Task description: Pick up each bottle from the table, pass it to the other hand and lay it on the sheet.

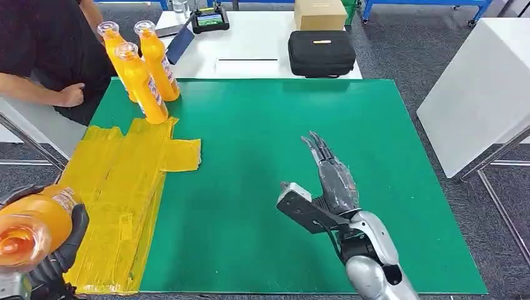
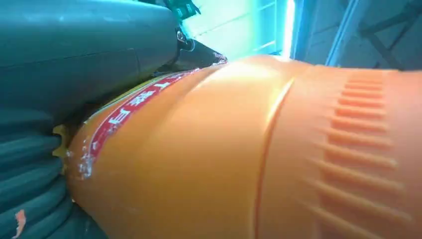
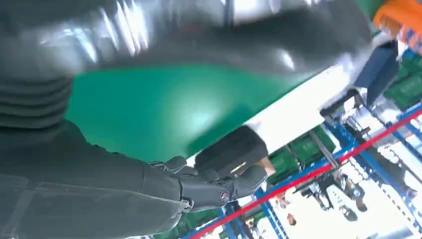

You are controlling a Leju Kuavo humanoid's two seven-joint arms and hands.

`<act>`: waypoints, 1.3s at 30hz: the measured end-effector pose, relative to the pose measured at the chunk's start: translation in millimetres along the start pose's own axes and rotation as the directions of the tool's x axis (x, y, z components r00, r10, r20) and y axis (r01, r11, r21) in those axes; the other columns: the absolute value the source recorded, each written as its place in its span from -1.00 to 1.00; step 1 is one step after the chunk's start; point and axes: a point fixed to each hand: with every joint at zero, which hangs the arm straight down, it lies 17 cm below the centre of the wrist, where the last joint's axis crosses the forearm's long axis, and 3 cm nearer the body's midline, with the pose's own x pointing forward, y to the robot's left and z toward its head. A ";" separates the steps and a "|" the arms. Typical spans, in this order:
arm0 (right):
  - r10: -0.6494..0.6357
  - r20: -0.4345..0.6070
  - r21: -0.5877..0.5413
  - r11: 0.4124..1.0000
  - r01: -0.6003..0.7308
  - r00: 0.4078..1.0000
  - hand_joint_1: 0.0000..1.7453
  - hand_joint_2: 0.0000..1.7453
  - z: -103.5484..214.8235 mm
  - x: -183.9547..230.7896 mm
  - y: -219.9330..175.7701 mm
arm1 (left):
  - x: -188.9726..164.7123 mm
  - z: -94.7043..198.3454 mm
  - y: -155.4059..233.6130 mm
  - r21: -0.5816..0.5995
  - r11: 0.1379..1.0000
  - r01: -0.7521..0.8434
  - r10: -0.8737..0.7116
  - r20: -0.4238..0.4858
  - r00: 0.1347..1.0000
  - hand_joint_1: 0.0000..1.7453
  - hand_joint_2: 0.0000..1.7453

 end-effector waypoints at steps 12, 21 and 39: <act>-0.031 0.143 -0.249 0.966 0.066 0.989 -1.00 -1.00 36.7 13.5 -95.7 | -69.7 58.8 -100.5 -0.371 0.624 0.688 -0.595 0.345 0.726 1.00 1.00; -0.035 0.189 -0.218 0.973 0.076 0.981 -1.00 -1.00 48.0 27.6 -100.3 | -173.1 129.6 -179.7 -0.578 0.219 0.786 -0.595 0.559 0.577 1.00 1.00; -0.007 0.193 -0.175 0.984 0.042 0.981 -1.00 -1.00 51.1 26.5 -94.2 | -262.4 118.2 -181.8 -0.665 -0.043 0.746 -0.724 0.535 0.435 -1.00 -1.00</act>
